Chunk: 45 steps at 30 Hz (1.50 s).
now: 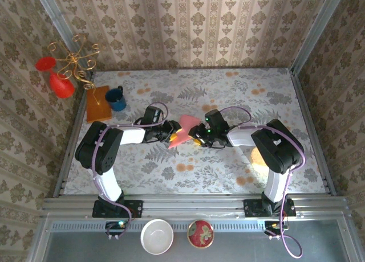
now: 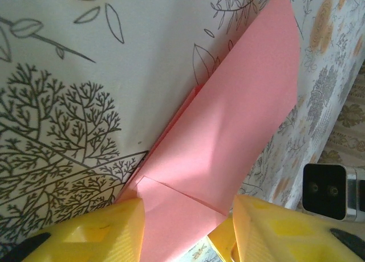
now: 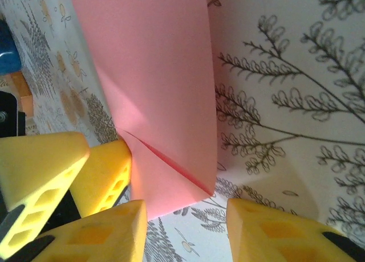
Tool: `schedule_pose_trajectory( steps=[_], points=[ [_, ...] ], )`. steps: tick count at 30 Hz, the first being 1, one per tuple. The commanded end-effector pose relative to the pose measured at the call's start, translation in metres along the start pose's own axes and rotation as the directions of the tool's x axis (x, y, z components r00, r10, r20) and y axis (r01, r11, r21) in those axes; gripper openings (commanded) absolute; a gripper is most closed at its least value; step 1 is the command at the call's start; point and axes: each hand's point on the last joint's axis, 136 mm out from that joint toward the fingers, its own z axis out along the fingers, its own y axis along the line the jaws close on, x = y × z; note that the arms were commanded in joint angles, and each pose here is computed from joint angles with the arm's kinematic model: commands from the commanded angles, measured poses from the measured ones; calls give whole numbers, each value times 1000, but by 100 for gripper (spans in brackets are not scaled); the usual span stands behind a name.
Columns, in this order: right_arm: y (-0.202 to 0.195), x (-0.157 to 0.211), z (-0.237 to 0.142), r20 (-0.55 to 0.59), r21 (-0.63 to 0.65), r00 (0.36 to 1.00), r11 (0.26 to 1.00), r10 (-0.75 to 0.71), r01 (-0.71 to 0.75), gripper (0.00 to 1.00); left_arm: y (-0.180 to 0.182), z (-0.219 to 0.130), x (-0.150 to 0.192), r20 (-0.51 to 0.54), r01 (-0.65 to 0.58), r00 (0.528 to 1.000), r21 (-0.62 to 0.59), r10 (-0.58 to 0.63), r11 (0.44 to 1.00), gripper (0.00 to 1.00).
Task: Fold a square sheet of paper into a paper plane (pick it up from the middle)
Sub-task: Fold the wing for the fifth time at the center of the table.
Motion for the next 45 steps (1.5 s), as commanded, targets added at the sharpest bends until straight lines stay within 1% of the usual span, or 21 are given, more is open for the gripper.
schedule_pose_trajectory(
  steps=[1, 11, 15, 23, 27, 32, 35, 39, 41, 44, 45],
  points=[
    [13, -5, 7, 4, -27, 1000, 999, -18, 18, 42, 29, 4, 8, -23, 71, 997, -72, -73, 995, 46],
    [25, -12, 8, 30, -99, 999, 995, -12, 14, 35, 30, 3, 7, -23, 77, 997, -64, -78, 995, 46],
    [24, -13, 8, 39, -108, 999, 994, -6, 10, 32, 30, 4, 7, -26, 74, 997, -61, -75, 995, 46],
    [19, -13, 13, 27, -85, 1000, 996, 8, -5, 22, 24, 2, 5, -19, 58, 998, -36, -59, 998, 47],
    [16, -13, 14, 26, -74, 1000, 997, 12, -10, 14, 18, 0, 3, -18, 43, 999, -19, -43, 999, 47],
    [17, -17, 7, 58, -74, 998, 997, 7, -2, 5, 10, -5, 2, -6, 6, 1000, -8, -7, 1000, 48],
    [18, -21, -2, 89, -73, 996, 997, 1, 5, 2, -1, -14, 1, -4, -55, 998, 3, 55, 998, 51],
    [16, -29, -20, 141, -54, 990, 998, -9, 17, 1, -8, -33, -2, 39, -199, 979, -58, 202, 978, 57],
    [15, -31, -27, 155, -45, 988, 999, -12, 19, 1, -15, -40, -2, 61, -284, 955, -85, 290, 955, 59],
    [12, -33, -34, 162, -37, 987, 999, 0, 6, 1, -27, -43, 2, 71, -441, 888, -142, 454, 886, 62],
    [11, -34, -35, 163, -39, 987, 999, 10, -4, 1, -31, -43, 3, 73, -498, 855, -161, 513, 852, 64]
  ],
)
